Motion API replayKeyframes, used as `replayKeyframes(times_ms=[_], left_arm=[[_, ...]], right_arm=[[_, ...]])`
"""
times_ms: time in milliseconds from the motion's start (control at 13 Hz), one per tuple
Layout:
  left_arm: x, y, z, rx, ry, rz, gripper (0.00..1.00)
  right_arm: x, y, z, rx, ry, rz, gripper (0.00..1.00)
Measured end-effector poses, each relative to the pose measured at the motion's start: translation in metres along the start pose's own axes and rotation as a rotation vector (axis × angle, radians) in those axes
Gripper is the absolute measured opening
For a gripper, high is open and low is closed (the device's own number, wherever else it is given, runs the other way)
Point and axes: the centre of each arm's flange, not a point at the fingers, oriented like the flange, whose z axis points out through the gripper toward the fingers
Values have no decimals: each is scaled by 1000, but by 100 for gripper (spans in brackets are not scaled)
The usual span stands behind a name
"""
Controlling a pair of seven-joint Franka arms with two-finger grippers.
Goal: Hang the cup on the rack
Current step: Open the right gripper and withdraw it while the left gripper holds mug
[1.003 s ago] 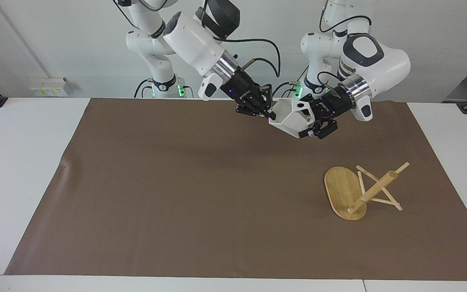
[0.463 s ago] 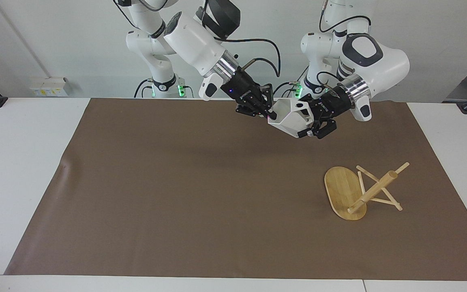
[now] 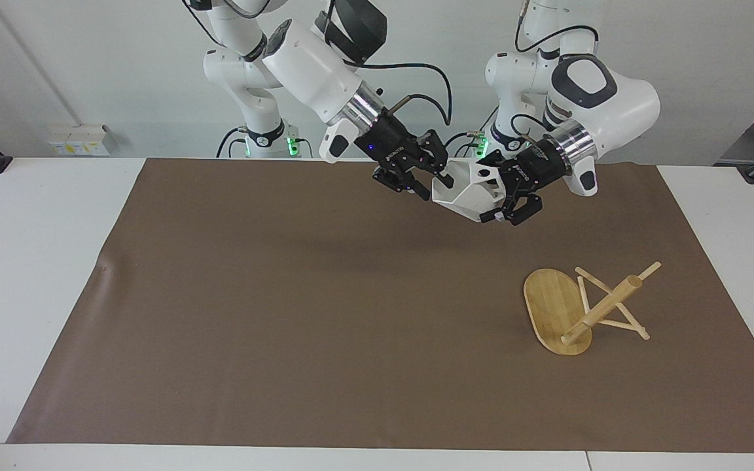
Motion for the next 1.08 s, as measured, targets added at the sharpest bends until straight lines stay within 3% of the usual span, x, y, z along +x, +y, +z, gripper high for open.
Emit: replayKeyframes(times_ms=[77,154,309,386,617,772,1080], left_arm=[[1,1,-1,-2,3,-1,77],[2,1,-2,-1,16,7,77],[5,0,-1,11,64,7,77],[8,0,-1,12,91,-5,77],[25,1,-2,-8,221,-86,77],[37,4,-5,-63,294,-158,77],[70,13,-10,-229,338,-266,77]], right_arm=[[3,3,-2,-2,5,-9,64],[8,6,-4,-6,10,-18,70],[15,12,-9,-14,14,-30,94],[18,14,-11,-17,16,-33,100],[22,16,-16,-19,24,-32,100],[28,20,-24,-22,43,-25,100],[57,43,-49,-42,103,12,100]])
